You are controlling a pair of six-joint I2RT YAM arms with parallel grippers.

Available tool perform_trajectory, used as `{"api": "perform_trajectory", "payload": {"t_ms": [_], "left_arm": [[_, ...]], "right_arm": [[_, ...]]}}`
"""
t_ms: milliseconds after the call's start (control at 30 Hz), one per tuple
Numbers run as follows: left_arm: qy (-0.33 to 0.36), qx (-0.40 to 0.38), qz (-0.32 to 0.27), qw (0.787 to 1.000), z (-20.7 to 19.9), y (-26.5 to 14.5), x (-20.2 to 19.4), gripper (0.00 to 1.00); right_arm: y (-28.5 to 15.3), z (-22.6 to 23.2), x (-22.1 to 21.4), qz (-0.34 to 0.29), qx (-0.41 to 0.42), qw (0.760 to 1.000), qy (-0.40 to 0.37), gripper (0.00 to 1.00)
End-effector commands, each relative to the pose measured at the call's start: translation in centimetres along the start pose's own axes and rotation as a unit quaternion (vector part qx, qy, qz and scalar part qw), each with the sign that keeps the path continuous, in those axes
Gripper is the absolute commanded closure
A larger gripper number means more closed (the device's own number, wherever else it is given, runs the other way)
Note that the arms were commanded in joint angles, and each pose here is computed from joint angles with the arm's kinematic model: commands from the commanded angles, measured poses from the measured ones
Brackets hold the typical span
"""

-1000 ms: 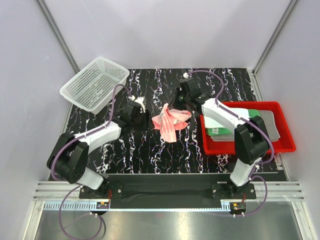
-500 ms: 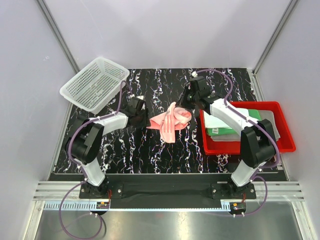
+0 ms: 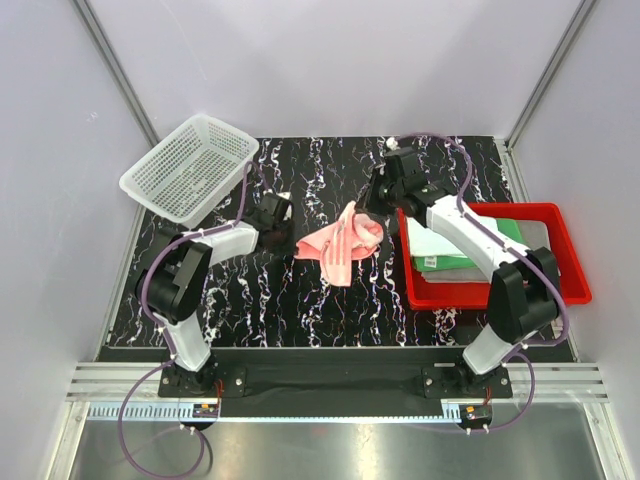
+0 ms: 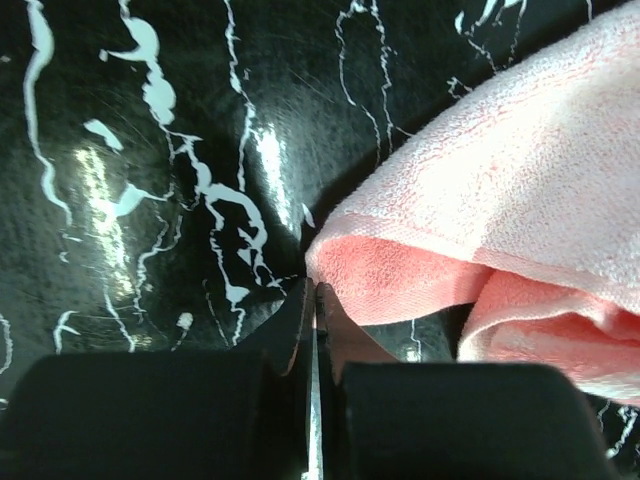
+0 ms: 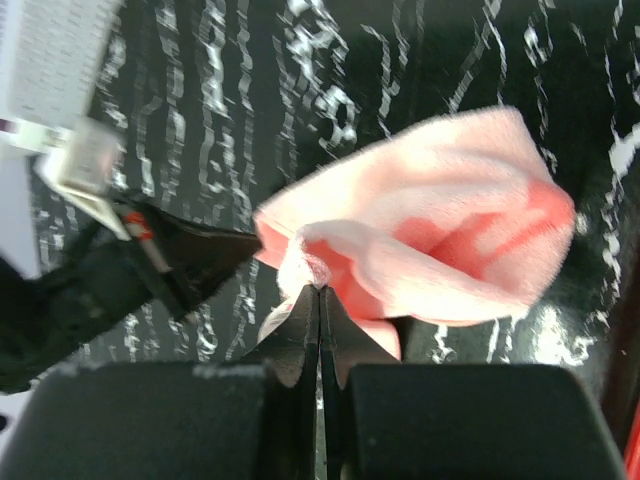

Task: Fold and stack the towels
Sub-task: Flatten out the crumpled towel

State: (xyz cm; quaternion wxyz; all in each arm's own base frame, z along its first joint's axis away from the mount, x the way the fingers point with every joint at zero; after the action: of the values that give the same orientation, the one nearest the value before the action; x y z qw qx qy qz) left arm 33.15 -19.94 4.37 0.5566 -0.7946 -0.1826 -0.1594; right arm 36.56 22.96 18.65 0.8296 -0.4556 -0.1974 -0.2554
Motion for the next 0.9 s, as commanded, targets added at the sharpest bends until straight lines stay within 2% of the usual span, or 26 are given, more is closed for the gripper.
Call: {"api": "perform_trajectory", "payload": {"t_ms": [0, 100, 133, 200, 233, 267, 333, 367, 400, 433, 467, 567, 600, 633, 700, 867], "left_arm": [[-0.003, -0.006, 0.038, 0.999, 0.3, -0.5, -2.1, 1.0], [-0.001, -0.014, 0.031, 0.999, -0.2, -1.7, -1.6, 1.0], [-0.001, -0.014, 0.03, 0.999, -0.2, -2.0, -1.5, 1.0], [-0.001, -0.007, 0.031, 1.0, -0.1, -2.7, -1.4, 1.0], [0.0, -0.003, 0.028, 1.0, 0.0, -3.0, -1.3, 1.0], [-0.001, -0.003, 0.028, 1.0, 0.0, -3.1, -1.4, 1.0], [-0.007, 0.005, 0.03, 1.0, 0.4, -3.4, -1.7, 1.0], [-0.009, 0.007, 0.028, 1.0, 0.5, -3.6, -1.7, 1.0], [-0.012, 0.013, 0.032, 0.999, 0.8, -3.6, -2.0, 1.0], [-0.016, 0.013, 0.031, 0.999, 0.9, -3.7, -2.1, 1.0], [-0.019, 0.016, 0.028, 0.999, 1.1, -3.9, -2.0, 1.0], [-0.033, 0.022, 0.021, 0.999, 1.8, -4.4, -1.8, 1.0], [-0.036, 0.022, 0.02, 0.999, 1.9, -4.5, -1.7, 1.0], [-0.039, 0.023, 0.017, 0.999, 2.0, -4.6, -1.6, 1.0], [-0.041, 0.022, 0.013, 0.999, 2.0, -4.8, -1.3, 1.0], [-0.044, -0.008, 0.007, 0.999, 1.2, -5.1, -1.2, 1.0]], "right_arm": [[-3.9, 4.2, 6.0, -0.096, 0.071, 0.993, -0.014, 1.0], [-3.4, 5.6, 11.3, -0.15, 0.09, 0.985, 0.007, 1.0], [-2.1, 5.7, 14.1, -0.164, 0.093, 0.982, 0.019, 1.0], [-0.1, 5.6, 16.4, -0.169, 0.097, 0.98, 0.041, 1.0], [2.5, 5.5, 18.1, -0.17, 0.098, 0.979, 0.049, 1.0], [4.1, 4.7, 18.4, -0.158, 0.087, 0.982, 0.056, 0.96], [8.2, 4.5, 19.1, -0.13, 0.095, 0.986, 0.053, 0.79], [9.3, 3.5, 17.7, -0.086, 0.077, 0.992, 0.048, 0.65], [8.5, 4.7, 19.0, -0.094, 0.092, 0.991, 0.032, 0.57], [10.4, 3.5, 17.3, -0.058, 0.077, 0.995, 0.031, 0.52], [10.4, 2.7, 16.1, -0.03, 0.061, 0.998, 0.015, 0.48], [8.6, 1.4, 14.7, -0.02, 0.024, 0.999, -0.019, 0.49], [9.2, -0.5, 12.2, 0.008, -0.008, 1.0, -0.014, 0.5], [6.6, 0.0, 13.1, -0.02, -0.018, 0.999, -0.022, 0.5], [6.2, -1.0, 10.8, 0.001, -0.03, 0.999, -0.036, 0.49], [5.9, 1.5, 5.0, 0.049, -0.058, 0.988, -0.135, 0.45]]}}
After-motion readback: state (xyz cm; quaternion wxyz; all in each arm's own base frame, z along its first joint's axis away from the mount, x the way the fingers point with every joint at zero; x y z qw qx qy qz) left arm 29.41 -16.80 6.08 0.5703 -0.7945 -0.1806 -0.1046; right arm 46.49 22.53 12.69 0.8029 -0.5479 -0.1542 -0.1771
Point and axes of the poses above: each gripper's point midway between its finger pads, its own y axis out along the fingers, its own z axis along the line the jaws close on, x = y × z, the point moved 3 cm from there along -y, back along the fingers, and after that the axes turned 1 degree about -y, right-handed, at the moved point
